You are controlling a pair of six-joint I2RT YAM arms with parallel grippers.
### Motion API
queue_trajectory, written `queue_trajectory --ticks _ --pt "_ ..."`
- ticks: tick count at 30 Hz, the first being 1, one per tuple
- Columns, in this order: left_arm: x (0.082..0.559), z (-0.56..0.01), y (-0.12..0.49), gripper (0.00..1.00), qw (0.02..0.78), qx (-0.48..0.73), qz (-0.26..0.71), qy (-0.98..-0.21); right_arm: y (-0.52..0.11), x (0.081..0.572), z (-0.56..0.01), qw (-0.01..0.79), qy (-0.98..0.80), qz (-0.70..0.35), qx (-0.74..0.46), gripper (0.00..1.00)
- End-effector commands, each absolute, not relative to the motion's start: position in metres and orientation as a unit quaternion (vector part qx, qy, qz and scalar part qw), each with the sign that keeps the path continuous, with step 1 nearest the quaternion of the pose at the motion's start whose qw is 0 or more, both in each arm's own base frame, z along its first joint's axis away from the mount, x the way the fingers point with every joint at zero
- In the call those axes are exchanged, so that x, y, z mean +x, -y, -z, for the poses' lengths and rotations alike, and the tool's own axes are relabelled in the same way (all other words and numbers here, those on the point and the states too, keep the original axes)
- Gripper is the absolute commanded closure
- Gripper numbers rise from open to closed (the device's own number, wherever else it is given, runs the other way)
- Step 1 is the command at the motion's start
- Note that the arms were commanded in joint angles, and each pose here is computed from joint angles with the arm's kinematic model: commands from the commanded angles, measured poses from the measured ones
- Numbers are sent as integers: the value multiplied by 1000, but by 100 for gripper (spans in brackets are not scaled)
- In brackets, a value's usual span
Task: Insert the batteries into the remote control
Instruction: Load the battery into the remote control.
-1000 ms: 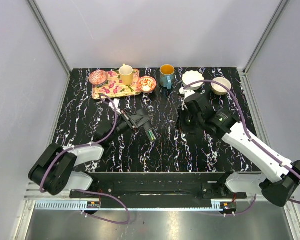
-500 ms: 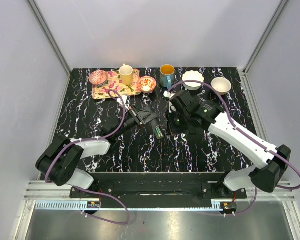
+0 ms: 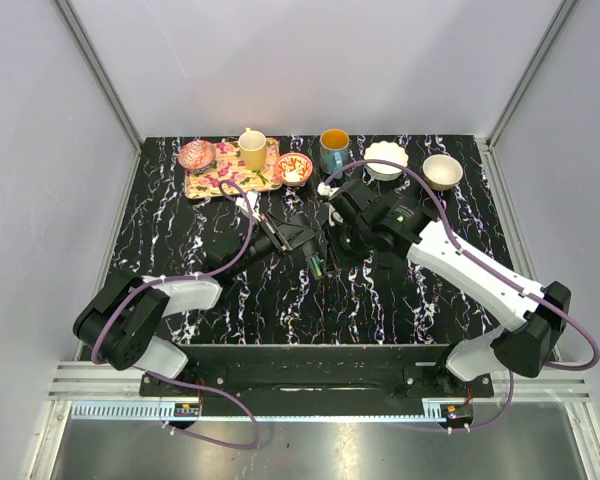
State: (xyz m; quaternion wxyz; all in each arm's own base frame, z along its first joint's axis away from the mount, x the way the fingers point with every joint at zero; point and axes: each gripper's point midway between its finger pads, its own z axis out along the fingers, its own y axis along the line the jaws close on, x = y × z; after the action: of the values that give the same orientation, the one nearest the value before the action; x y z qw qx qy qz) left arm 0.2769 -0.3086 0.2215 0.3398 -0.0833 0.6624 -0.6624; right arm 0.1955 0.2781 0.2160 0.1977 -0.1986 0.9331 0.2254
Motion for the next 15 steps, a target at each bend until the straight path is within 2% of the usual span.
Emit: queue_trajectory --ticks 1,15 --pt "285 -244 312 100 369 -72 672 -638 -289 193 -227 200 -926 -242 -208 100" --pt "269 -249 315 100 357 -59 688 -630 -290 200 -209 194 -935 -219 -201 100"
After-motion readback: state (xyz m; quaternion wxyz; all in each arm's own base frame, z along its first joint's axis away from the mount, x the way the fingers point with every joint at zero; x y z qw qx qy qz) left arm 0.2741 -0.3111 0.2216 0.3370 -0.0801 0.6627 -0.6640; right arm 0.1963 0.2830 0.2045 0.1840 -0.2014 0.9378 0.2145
